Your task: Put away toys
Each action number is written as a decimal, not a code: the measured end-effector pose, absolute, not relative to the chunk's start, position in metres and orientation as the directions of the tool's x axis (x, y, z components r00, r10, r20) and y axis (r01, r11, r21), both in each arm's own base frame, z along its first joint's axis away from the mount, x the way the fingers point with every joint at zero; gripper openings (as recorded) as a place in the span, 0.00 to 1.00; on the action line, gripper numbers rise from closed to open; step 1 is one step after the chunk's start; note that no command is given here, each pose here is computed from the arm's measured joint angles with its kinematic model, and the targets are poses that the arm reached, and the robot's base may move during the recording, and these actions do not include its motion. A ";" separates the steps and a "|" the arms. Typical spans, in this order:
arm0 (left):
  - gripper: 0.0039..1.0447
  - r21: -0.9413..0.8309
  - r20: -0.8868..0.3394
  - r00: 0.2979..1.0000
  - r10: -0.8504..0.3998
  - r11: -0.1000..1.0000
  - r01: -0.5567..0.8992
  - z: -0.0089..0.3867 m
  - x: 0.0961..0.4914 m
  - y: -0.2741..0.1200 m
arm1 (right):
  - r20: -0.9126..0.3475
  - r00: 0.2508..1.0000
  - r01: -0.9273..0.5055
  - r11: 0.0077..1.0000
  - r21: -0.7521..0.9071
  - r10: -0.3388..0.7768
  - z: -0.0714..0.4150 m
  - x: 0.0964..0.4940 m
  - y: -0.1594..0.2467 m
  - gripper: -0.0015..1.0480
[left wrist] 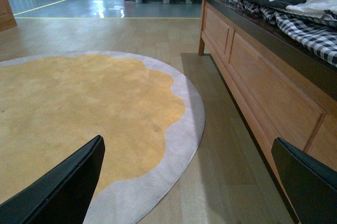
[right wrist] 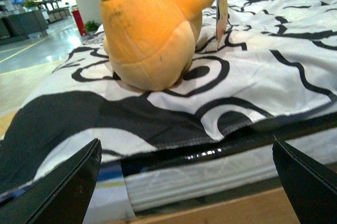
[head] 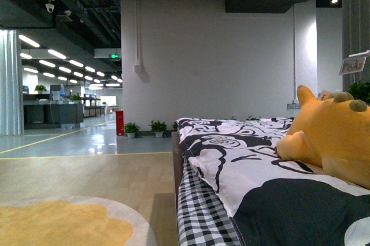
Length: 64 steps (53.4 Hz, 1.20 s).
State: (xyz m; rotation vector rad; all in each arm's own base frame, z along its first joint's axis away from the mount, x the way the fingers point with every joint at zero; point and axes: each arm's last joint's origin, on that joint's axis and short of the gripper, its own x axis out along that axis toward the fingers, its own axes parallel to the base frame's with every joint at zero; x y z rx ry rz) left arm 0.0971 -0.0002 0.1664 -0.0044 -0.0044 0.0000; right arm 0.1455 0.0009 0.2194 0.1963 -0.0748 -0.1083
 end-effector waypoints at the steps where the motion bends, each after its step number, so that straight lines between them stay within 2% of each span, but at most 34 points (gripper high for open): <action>1: 0.94 -0.004 0.004 1.000 0.000 1.000 0.000 0.166 0.097 0.000 | 0.068 0.991 0.097 0.975 0.198 -0.112 0.221 0.149 0.002 0.94; 20: 0.94 -0.004 0.004 1.000 0.000 1.000 0.000 0.166 0.097 0.000 | 0.135 0.990 0.026 0.988 0.151 -0.046 0.241 0.217 0.041 0.94; 27: 0.94 -0.004 0.004 1.000 0.000 1.000 0.000 0.166 0.097 0.000 | 0.176 0.981 0.063 0.992 0.108 -0.081 0.249 0.238 0.049 0.94; 35: 0.94 -0.004 0.004 1.000 0.000 1.000 0.000 0.166 0.097 0.000 | 0.297 0.945 0.141 0.990 0.018 -0.139 0.270 0.258 0.053 0.94; 42: 0.94 -0.004 0.004 1.000 0.000 1.000 0.000 0.166 0.097 0.000 | 0.296 0.948 0.137 0.989 -0.051 -0.116 0.269 0.274 0.060 0.94; 64: 0.94 -0.004 0.004 1.000 0.000 1.000 0.000 0.166 0.097 0.000 | 0.319 0.942 0.150 0.981 -0.123 -0.104 0.271 0.318 0.074 0.94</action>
